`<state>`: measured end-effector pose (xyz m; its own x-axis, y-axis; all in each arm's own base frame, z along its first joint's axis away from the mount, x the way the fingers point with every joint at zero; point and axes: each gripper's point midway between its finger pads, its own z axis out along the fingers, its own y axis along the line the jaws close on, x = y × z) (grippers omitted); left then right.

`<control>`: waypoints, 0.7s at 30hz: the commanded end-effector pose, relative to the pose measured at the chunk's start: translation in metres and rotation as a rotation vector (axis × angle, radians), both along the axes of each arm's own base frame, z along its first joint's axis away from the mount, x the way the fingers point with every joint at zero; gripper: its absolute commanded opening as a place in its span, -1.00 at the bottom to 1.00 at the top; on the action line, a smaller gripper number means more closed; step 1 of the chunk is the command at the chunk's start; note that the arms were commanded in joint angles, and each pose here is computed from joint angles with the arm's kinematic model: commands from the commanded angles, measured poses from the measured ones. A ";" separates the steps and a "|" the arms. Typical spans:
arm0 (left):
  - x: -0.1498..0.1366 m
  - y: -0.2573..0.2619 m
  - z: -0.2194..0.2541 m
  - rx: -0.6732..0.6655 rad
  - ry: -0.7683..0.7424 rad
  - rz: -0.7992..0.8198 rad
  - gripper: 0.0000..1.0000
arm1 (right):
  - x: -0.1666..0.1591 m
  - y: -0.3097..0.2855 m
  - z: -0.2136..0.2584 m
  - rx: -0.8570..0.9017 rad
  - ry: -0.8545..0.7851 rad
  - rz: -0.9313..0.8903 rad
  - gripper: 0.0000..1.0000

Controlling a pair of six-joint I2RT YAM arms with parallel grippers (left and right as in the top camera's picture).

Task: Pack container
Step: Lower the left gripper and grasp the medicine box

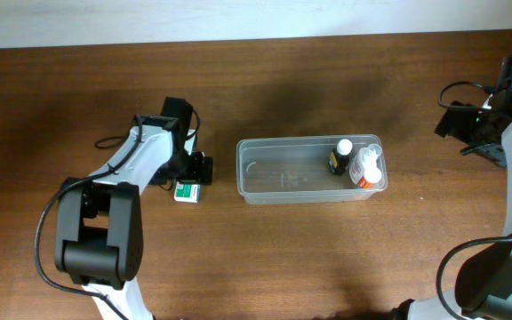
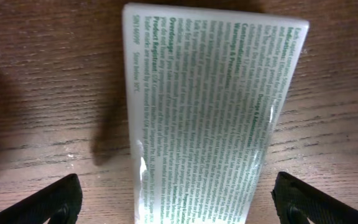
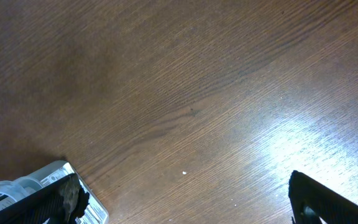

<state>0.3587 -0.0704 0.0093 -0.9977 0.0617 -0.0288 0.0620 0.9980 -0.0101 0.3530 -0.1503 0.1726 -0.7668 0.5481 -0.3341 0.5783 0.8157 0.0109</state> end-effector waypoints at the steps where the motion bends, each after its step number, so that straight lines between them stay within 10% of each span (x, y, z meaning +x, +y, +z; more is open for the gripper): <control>1: -0.006 -0.002 -0.007 0.015 0.020 0.002 0.96 | -0.001 -0.004 -0.001 -0.011 0.005 -0.017 0.97; 21: -0.002 -0.002 -0.007 0.037 0.000 -0.006 0.68 | -0.001 -0.004 -0.001 -0.011 0.005 -0.017 0.97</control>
<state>0.3608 -0.0753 0.0094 -0.9961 0.0764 -0.0443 0.0759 0.9970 0.0136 0.3530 -0.1503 0.1726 -0.7670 0.5478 -0.3341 0.5780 0.8159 0.0107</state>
